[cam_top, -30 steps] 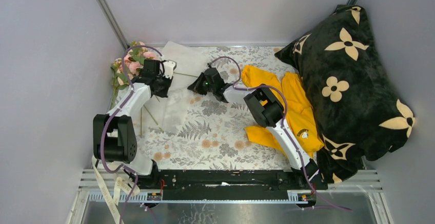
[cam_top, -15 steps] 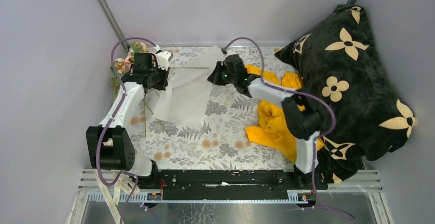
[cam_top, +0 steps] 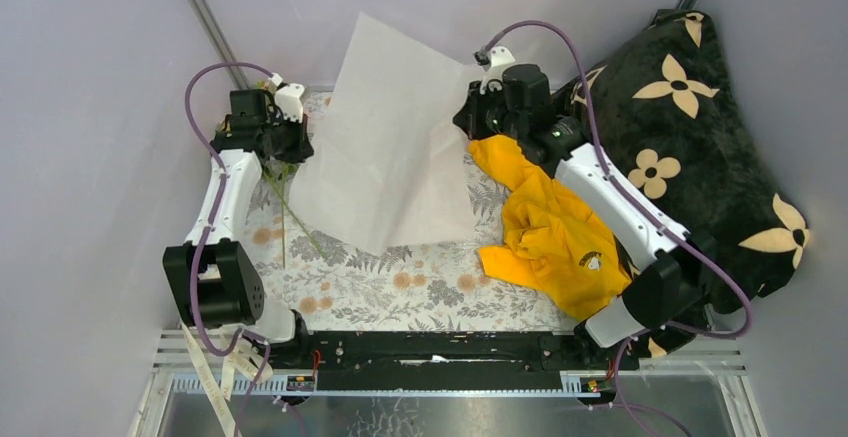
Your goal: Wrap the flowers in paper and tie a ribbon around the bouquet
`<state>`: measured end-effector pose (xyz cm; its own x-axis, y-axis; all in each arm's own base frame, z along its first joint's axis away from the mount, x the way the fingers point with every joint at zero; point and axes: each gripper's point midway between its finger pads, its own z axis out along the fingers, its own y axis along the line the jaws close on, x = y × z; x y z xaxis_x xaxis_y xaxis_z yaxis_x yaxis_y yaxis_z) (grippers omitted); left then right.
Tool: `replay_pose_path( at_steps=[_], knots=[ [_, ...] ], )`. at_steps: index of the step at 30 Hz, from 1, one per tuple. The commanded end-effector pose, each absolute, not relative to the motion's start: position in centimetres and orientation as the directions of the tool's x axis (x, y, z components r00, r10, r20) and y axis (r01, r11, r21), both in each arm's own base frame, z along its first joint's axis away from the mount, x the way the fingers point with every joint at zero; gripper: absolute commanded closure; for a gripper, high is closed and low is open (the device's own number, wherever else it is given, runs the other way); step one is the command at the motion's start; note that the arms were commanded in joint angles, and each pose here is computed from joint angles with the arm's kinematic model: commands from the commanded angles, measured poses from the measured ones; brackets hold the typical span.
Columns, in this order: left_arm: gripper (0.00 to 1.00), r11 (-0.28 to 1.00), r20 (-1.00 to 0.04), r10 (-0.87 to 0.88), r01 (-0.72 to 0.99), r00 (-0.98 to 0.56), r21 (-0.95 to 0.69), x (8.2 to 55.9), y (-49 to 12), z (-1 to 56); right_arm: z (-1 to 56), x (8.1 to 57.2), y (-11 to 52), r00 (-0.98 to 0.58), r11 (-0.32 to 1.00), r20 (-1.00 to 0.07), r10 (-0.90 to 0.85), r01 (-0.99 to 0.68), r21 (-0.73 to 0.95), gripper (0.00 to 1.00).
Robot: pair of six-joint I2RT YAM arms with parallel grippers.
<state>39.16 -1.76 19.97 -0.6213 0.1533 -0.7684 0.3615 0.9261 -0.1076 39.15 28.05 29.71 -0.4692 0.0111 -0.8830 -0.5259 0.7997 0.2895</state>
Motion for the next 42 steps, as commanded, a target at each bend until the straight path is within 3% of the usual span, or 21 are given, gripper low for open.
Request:
replay_pose_path(
  at_steps=[1, 13, 23, 25, 27, 31, 35, 37, 39, 42],
  knots=[
    [1.00, 0.924, -0.736, 0.104, 0.339, -0.669, -0.177, 39.4, -1.1, 18.4, 29.4, 36.0, 24.8, -0.518, 0.811, -0.853, -0.060, -0.524, 0.261, 1.00],
    [1.00, 0.937, -0.691, 0.120, 0.311, -0.713, -0.159, 45.0, -0.7, 13.9, 16.4, 31.2, 18.3, -0.785, 0.908, -0.615, 0.073, -0.203, 0.367, 1.00],
    [1.00, 0.923, -0.711, 0.210, 0.376, -0.671, -0.082, 50.3, -5.9, 15.2, 12.2, 28.3, 14.9, -0.862, 0.965, -0.499, 0.083, -0.054, 0.255, 1.00],
    [1.00, 0.935, -0.702, 0.207, 0.348, -0.682, -0.062, 50.9, -5.3, 14.7, 11.9, 27.2, 14.4, -0.873, 0.968, -0.480, 0.086, -0.042, 0.248, 0.93],
    [1.00, 0.941, -0.687, 0.212, 0.335, -0.695, -0.049, 51.0, -4.9, 13.9, 11.8, 26.1, 13.4, -0.882, 0.977, -0.465, 0.080, -0.024, 0.214, 0.77],
    [1.00, 0.941, -0.661, 0.238, 0.338, -0.712, -0.024, 50.5, -4.2, 12.7, 13.8, 26.1, 10.6, -0.849, 0.995, -0.523, 0.072, 0.023, 0.101, 0.60],
    [0.50, 0.949, -0.673, 0.235, 0.315, -0.702, 0.002, 51.1, -2.8, 14.2, 17.8, 27.3, 9.2, -0.791, 0.997, -0.607, 0.074, 0.058, 0.047, 0.55],
    [0.34, 0.958, -0.678, 0.225, 0.284, -0.700, 0.025, 51.5, -0.6, 15.3, 18.8, 27.9, 8.8, -0.774, 0.997, -0.629, 0.068, 0.068, 0.023, 0.52],
    [0.22, 0.963, -0.679, 0.220, 0.267, -0.701, 0.036, 51.1, 0.8, 16.5, 19.2, 28.5, 8.6, -0.774, 0.997, -0.631, 0.051, 0.071, -0.005, 0.48],
    [0.18, 0.977, -0.678, 0.159, 0.213, -0.717, 0.003, 49.5, 3.3, 17.4, 19.5, 29.0, 8.5, -0.787, 0.996, -0.617, 0.012, 0.062, -0.060, 0.42]
  ],
)
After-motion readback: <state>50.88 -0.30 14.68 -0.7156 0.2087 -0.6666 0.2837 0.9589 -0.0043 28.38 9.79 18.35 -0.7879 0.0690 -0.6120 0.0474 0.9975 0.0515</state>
